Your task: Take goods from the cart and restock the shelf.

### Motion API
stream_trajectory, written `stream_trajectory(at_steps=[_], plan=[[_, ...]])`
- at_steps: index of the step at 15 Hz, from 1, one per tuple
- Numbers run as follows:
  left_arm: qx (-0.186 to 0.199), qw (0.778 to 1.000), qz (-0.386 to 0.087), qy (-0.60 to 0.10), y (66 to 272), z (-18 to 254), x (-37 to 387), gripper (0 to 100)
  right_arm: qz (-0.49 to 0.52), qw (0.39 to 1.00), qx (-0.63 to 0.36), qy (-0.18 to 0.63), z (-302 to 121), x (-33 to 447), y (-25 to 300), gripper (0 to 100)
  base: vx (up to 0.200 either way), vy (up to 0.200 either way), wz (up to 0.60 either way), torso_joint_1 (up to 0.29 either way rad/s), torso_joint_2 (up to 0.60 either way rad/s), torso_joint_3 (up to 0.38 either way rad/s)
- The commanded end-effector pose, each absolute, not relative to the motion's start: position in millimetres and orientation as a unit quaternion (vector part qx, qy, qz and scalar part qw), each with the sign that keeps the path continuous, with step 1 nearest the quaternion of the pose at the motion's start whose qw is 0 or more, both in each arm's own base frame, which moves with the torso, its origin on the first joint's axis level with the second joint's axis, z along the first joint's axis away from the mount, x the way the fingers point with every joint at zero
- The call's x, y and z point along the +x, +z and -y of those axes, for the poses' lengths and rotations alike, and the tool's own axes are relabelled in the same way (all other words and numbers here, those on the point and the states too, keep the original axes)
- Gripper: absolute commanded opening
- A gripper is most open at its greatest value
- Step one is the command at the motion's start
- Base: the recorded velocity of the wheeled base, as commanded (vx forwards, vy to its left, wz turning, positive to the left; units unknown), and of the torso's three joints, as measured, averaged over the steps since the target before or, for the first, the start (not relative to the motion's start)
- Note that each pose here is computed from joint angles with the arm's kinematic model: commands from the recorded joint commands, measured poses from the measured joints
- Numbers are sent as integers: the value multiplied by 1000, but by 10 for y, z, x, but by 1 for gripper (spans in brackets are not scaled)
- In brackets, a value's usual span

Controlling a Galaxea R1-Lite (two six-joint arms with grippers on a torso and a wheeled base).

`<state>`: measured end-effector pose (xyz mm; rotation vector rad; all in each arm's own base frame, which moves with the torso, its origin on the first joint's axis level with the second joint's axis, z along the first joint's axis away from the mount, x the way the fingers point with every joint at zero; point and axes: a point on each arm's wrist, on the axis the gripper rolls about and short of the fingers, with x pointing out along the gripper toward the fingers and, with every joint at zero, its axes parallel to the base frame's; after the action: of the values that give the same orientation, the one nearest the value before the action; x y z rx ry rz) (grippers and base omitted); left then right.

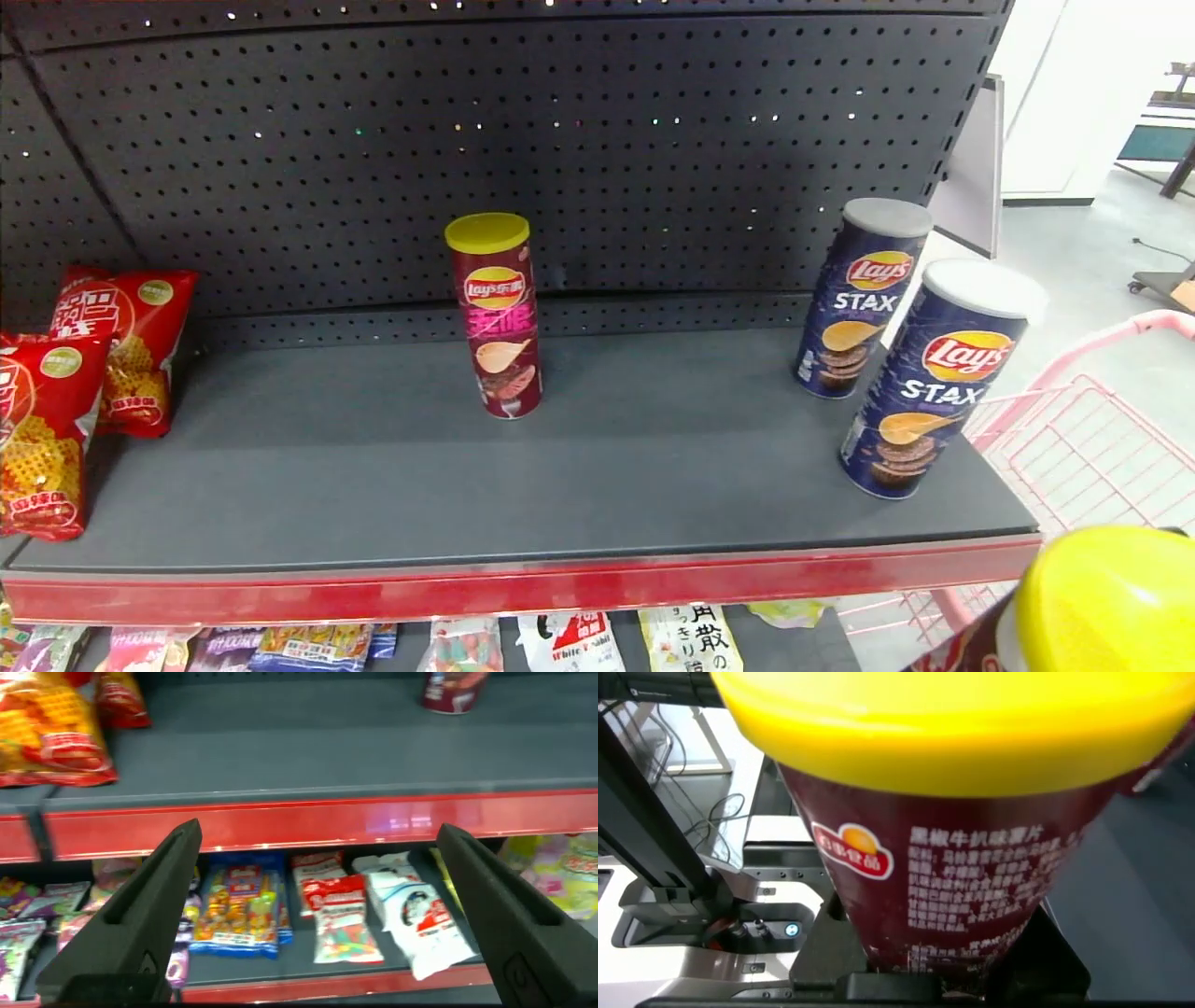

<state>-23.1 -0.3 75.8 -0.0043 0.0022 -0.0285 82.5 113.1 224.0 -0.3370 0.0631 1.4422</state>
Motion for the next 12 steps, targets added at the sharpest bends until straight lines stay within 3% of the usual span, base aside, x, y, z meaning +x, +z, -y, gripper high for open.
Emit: stream_trajectory(at_steps=[1,9,12], plan=[[-2,1000,-2,-14,757,3,-230,100,-29,738,-154,657,-1137,830,2239,0,0,200,0,2,-7,-2],[-2,1000,-2,-14,757,3,-230,100,-37,736,-154,658,-1152,845,2208,0,0,200,0,1,4,4],[-2,1000,-2,-15,757,3,-230,100,-42,736,-154,658,-1146,840,2177,0,0,0,0,0,0,0]])
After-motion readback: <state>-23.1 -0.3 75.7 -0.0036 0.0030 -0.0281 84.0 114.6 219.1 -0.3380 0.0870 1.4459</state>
